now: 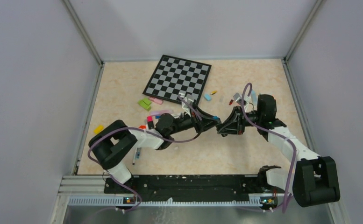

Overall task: Open the pen caps
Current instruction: Open the pen cap from the pen, then place the pen cap at the center of the board, then place the pen at the center of the board, then pick up the pen from the center of the board.

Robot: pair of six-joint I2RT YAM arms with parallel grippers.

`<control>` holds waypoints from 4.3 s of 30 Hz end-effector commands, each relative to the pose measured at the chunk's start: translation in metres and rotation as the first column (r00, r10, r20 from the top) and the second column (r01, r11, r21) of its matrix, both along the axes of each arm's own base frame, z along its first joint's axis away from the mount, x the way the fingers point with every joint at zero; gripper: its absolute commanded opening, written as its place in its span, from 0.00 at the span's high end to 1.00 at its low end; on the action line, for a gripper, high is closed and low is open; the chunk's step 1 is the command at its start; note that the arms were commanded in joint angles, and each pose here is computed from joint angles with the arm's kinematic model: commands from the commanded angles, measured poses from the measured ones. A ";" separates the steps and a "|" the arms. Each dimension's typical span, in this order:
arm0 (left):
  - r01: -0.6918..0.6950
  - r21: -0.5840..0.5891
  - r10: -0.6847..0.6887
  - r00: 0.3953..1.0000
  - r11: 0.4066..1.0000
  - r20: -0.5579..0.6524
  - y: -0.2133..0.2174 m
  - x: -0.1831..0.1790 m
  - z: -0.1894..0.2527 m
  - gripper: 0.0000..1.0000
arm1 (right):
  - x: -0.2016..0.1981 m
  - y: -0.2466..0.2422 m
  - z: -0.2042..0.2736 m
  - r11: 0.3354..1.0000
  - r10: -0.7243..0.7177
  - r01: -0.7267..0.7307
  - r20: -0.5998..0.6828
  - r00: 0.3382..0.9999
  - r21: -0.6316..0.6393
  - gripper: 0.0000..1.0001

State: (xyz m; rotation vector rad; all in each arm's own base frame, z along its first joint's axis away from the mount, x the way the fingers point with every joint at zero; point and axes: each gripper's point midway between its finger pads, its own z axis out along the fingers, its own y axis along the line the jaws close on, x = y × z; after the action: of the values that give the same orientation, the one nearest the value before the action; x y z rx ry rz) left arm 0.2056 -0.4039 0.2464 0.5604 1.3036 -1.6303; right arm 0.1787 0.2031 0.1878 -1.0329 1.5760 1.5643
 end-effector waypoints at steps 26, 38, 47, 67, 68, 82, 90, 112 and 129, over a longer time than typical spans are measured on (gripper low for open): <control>-0.435 -0.303 0.500 0.847 0.848 0.183 0.133 0.066 0.173 1.00 | 0.080 -0.043 -0.056 0.840 -0.457 0.460 0.082 0.886 -0.287 1.00; -0.217 0.394 0.337 0.903 0.893 -0.266 0.071 0.073 -0.057 1.00 | 0.133 -0.098 -0.101 0.521 -0.814 0.726 -0.003 0.582 -0.449 1.00; -0.106 0.619 0.365 0.879 0.778 -0.307 0.034 0.097 -0.145 0.95 | 0.140 -0.109 -0.134 0.462 -0.857 0.670 -0.099 0.505 -0.582 1.00; -0.043 0.766 0.442 0.837 0.642 -0.323 0.025 0.124 -0.203 0.56 | 0.140 -0.107 -0.149 0.479 -0.848 0.588 -0.170 0.502 -0.652 0.69; -0.046 0.769 0.446 0.836 0.638 -0.320 0.025 0.125 -0.202 0.55 | 0.140 -0.107 -0.149 0.478 -0.848 0.588 -0.168 0.503 -0.652 0.66; -0.238 0.689 0.469 0.867 0.685 -0.166 0.049 0.123 -0.105 0.45 | 0.142 -0.104 -0.115 0.531 -0.781 0.609 -0.063 0.621 -0.589 0.57; -0.401 0.633 0.551 0.833 0.662 -0.048 0.111 0.086 -0.070 0.26 | 0.113 -0.086 -0.063 0.738 -0.518 0.498 0.090 0.850 -0.455 0.54; -0.513 0.816 0.847 0.528 0.266 0.055 0.252 0.060 -0.147 0.02 | 0.101 -0.087 -0.040 0.791 -0.480 0.492 0.131 0.868 -0.364 0.55; -0.367 0.930 0.915 0.378 0.008 0.141 0.295 0.093 -0.195 0.41 | 0.101 -0.087 -0.042 0.788 -0.484 0.493 0.123 0.866 -0.369 0.55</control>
State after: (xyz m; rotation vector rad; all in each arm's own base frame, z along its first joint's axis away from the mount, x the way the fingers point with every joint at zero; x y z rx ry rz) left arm 0.2858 -0.1170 0.0438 -0.0805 2.3857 -0.0707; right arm 0.2757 0.1156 0.1331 -0.7104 2.0514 0.9093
